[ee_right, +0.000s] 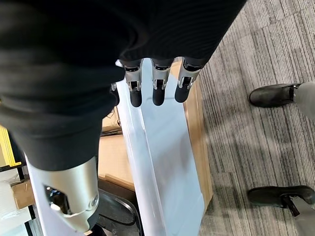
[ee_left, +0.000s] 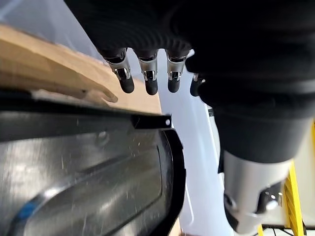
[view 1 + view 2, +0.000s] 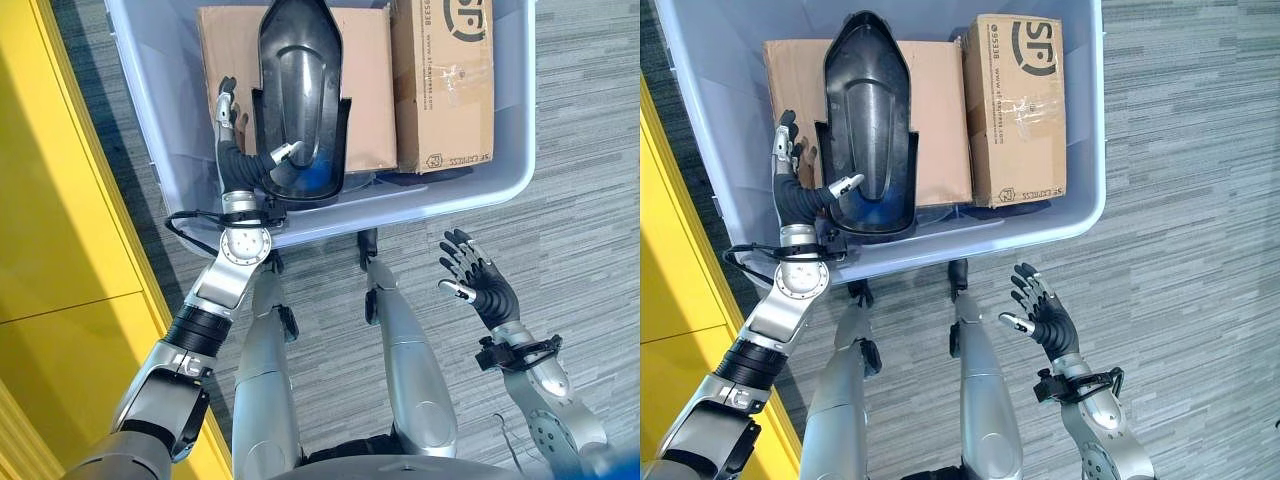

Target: Move parts from the plastic box to the shelf.

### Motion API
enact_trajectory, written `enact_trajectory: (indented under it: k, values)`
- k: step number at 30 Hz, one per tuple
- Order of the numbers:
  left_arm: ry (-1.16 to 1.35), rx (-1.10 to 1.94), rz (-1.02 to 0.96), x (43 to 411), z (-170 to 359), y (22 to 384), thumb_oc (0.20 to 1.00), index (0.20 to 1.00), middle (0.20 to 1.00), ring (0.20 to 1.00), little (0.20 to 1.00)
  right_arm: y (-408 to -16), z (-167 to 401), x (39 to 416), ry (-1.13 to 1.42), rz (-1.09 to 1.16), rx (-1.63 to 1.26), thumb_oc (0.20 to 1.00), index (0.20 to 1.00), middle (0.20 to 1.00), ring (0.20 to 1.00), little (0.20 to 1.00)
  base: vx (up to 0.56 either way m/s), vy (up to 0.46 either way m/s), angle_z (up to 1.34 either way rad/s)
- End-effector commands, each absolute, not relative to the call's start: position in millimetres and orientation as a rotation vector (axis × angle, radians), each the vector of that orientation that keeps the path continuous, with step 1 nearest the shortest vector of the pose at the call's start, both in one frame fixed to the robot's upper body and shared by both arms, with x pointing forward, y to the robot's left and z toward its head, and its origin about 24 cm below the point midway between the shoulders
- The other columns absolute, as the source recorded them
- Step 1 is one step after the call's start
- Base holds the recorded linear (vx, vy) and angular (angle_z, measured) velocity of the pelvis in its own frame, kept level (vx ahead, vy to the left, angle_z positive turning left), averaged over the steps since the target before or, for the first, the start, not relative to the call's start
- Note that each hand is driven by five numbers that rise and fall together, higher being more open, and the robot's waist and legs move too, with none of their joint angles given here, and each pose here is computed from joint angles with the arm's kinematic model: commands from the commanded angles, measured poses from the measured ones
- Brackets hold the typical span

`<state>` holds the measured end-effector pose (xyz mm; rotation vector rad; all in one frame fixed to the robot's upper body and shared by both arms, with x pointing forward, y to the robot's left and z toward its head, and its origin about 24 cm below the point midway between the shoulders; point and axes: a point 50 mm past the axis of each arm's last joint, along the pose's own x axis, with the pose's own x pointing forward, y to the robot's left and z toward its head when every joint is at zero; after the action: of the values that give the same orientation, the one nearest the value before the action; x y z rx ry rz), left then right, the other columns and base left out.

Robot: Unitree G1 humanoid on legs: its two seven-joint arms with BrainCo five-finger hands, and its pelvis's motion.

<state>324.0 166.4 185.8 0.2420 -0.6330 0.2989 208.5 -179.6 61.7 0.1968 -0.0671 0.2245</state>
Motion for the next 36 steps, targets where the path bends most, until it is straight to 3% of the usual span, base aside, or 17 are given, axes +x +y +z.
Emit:
enact_trajectory:
  k: [1, 22, 23, 24, 25, 36]
  values:
    - [-0.661, 0.231, 0.33, 329, 196, 177, 1.0, 1.0, 1.0, 1.0, 1.0, -194, 63, 198, -0.081, 0.183, 0.18, 1.0, 1.0, 1.0, 1.0, 1.0, 0.0, 0.0, 0.0]
    - [-0.406, 0.267, 0.387, 378, 184, 181, 1.0, 1.0, 1.0, 1.0, 1.0, -194, 57, 195, -0.033, 0.195, 0.164, 1.0, 1.0, 1.0, 1.0, 1.0, 0.0, 0.0, 0.0]
    - [-0.395, 0.287, 0.379, 381, 184, 180, 0.805, 0.805, 0.805, 0.805, 0.805, -194, 57, 195, -0.03, 0.198, 0.162, 1.0, 1.0, 1.0, 1.0, 1.0, 0.0, 0.0, 0.0]
    - [-0.392, 0.291, 0.376, 382, 185, 179, 0.805, 0.805, 0.805, 0.805, 0.805, -194, 57, 196, -0.029, 0.198, 0.162, 1.0, 1.0, 1.0, 1.0, 1.0, 0.0, 0.0, 0.0]
    - [-0.383, 0.301, 0.364, 384, 184, 176, 0.2, 0.2, 0.2, 0.2, 0.2, -193, 57, 196, -0.029, 0.2, 0.164, 1.0, 1.0, 1.0, 1.0, 1.0, 0.0, 0.0, 0.0]
    - [-0.367, 0.471, 0.285, 394, 190, 163, 0.2, 0.2, 0.2, 0.2, 0.2, -195, 53, 195, -0.008, 0.214, 0.163, 1.0, 1.0, 1.0, 1.0, 1.0, 0.0, 0.0, 0.0]
